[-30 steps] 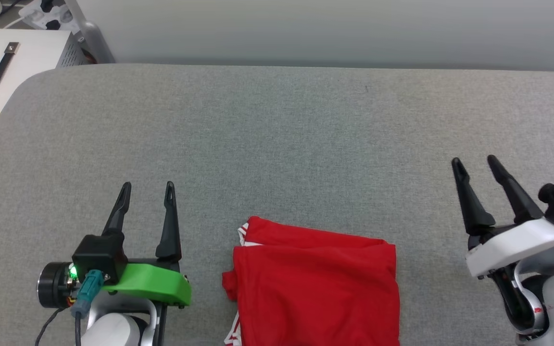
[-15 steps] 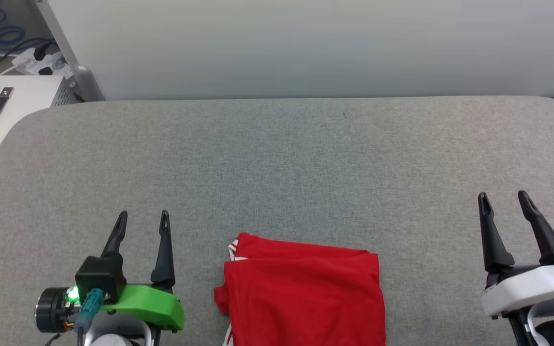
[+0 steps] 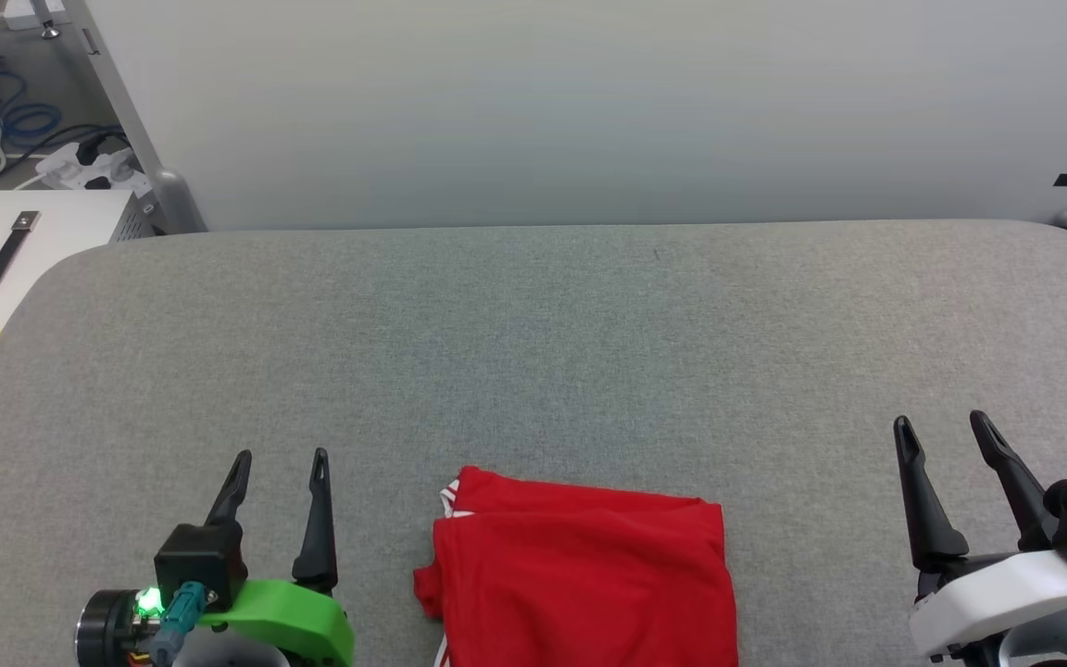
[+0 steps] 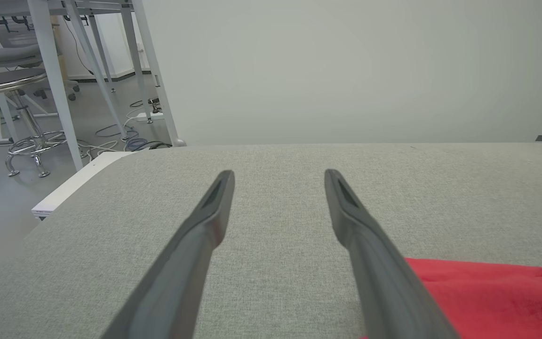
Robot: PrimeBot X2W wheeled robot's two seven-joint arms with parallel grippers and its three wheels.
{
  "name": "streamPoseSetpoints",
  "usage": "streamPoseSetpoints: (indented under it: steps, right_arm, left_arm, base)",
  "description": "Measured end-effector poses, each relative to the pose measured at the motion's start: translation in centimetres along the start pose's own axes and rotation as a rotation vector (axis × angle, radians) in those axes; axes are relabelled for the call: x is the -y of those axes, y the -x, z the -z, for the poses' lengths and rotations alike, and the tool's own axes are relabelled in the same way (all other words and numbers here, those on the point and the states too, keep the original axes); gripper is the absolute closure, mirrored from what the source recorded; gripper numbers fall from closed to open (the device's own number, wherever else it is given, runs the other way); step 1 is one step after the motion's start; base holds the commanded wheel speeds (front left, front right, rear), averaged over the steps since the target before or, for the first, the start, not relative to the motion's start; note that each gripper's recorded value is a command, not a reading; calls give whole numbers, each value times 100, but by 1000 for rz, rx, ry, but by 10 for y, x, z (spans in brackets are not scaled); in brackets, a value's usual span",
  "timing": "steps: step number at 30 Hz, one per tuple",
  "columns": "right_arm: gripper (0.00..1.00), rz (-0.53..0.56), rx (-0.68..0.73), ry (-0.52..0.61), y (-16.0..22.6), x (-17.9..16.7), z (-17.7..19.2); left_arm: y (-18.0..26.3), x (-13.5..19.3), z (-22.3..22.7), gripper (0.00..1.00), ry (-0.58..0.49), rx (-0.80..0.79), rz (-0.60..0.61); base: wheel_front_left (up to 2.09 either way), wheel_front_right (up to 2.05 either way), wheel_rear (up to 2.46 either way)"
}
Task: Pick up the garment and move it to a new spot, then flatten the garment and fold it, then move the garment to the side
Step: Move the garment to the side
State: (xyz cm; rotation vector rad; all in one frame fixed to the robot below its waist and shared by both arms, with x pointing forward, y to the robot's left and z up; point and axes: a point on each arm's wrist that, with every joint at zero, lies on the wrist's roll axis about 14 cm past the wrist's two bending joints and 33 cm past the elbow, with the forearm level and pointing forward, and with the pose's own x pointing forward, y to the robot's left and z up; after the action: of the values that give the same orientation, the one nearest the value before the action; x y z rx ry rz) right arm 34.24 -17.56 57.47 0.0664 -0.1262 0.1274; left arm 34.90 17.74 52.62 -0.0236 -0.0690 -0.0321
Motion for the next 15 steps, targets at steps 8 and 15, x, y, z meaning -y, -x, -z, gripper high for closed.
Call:
streamPoseSetpoints:
  steps: [8,15]
  right_arm:
    - [0,12,-14,-1,-2,3,2]
    - [0,32,-185,-66,-3,19,38]
  left_arm:
    - [-2,-7,-3,0,11,14,-18]
    - [-8,-11,-5,0,15,24,-30]
  base:
    - [0,0,0]
    - [0,0,0]
